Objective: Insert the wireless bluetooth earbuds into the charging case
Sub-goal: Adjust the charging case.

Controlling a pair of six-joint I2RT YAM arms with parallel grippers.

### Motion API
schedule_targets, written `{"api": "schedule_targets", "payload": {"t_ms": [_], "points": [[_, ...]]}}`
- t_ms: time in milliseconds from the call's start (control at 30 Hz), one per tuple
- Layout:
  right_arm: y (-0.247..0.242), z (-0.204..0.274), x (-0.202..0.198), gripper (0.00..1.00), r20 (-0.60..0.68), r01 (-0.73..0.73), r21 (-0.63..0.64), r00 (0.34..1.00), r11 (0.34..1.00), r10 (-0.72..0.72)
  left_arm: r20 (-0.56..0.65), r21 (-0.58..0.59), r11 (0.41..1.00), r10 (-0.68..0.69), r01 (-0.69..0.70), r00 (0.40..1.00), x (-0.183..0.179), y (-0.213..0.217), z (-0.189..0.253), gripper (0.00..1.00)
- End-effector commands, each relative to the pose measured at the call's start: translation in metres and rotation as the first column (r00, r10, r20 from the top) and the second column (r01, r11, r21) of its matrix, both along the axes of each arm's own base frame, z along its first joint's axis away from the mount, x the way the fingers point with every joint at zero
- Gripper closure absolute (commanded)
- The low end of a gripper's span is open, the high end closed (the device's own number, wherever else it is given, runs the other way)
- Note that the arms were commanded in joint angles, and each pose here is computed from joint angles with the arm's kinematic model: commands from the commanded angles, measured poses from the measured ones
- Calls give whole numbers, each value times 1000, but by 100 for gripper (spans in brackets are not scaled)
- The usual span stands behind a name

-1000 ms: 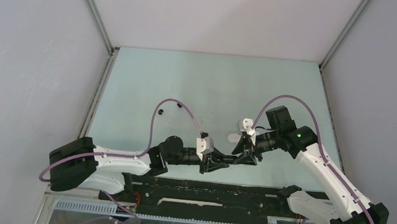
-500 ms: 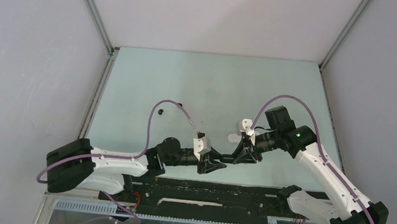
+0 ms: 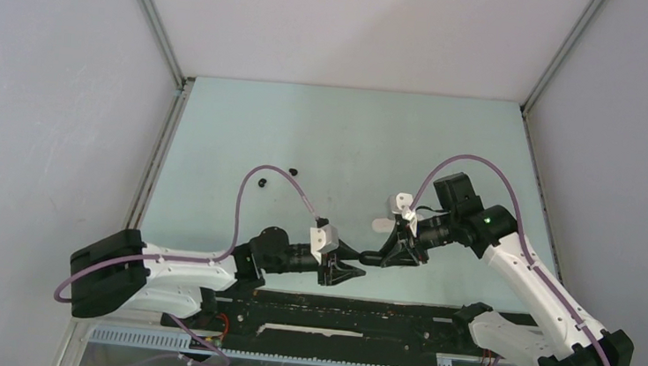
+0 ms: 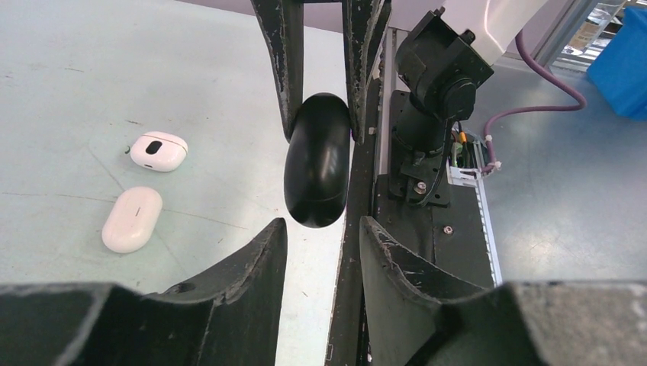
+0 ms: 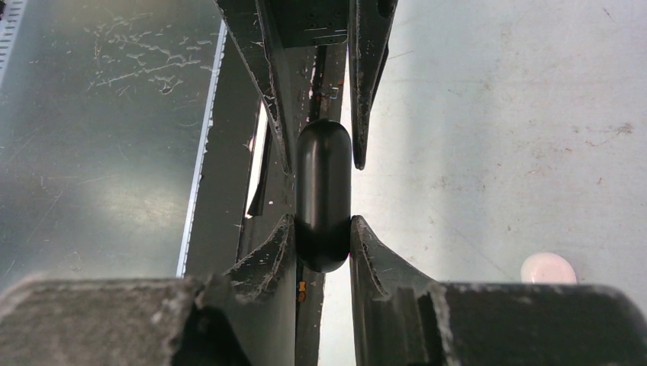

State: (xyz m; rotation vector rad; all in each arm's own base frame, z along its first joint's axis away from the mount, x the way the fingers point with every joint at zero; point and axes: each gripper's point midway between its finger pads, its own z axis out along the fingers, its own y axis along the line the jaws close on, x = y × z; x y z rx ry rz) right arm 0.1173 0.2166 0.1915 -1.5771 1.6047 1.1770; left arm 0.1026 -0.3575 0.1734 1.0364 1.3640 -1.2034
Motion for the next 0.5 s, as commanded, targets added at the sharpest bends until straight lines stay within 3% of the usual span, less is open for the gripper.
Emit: {"api": "schedule_targets", "payload": {"t_ms": [0,467], "points": [[3,3,2,95,6,-4,17,1000,1000,4,22,-79,997,15,-13,1000,7,-7,26,55],[3,2,2,92,6,-8,13,1000,1000,8,5,-102,994,40,-39,999,12,-7,34,54]]}}
